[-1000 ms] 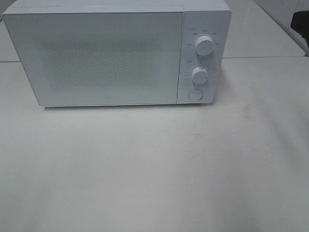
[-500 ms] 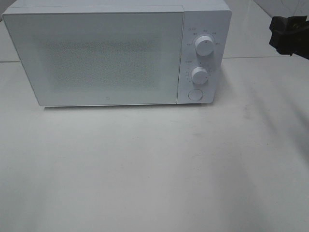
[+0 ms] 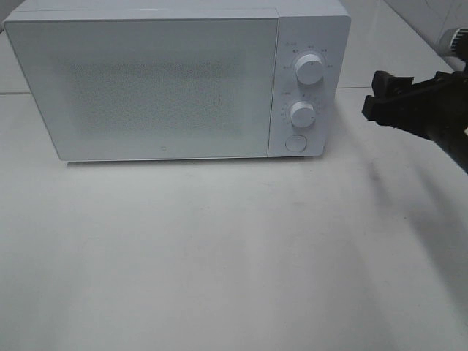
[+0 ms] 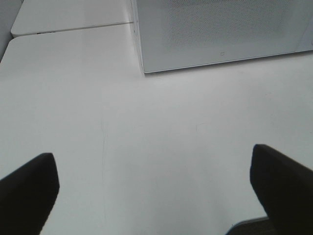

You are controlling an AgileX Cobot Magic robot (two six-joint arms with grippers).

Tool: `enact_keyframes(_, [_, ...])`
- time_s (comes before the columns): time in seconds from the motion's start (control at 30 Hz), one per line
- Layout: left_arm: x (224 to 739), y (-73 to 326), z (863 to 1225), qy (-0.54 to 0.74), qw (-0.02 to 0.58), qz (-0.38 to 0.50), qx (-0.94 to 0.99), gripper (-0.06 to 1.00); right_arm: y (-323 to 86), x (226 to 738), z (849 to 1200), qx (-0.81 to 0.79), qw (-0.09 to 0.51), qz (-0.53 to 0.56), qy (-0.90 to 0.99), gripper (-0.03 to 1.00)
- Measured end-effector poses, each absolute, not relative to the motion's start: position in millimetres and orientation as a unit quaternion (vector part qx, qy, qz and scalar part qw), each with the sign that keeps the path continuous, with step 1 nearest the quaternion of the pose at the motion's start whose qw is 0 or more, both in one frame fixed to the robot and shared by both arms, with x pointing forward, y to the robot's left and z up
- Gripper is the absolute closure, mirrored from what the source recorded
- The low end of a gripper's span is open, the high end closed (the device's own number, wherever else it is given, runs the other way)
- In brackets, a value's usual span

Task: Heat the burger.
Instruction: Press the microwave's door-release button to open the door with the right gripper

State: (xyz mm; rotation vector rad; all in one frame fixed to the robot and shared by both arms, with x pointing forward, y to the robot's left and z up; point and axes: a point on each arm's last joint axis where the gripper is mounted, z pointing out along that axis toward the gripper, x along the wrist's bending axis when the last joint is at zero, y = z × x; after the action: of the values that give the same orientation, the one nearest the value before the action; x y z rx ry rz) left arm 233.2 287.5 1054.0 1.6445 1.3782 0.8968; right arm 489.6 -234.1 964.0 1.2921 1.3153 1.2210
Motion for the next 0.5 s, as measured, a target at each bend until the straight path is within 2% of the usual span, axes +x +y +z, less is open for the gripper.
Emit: enact_keyframes(0.5, [233,287,1054,0.544,0.397,0.354,0.649,-0.04,-182,476,922,0.52,0.413,0.482,0.571,0.2])
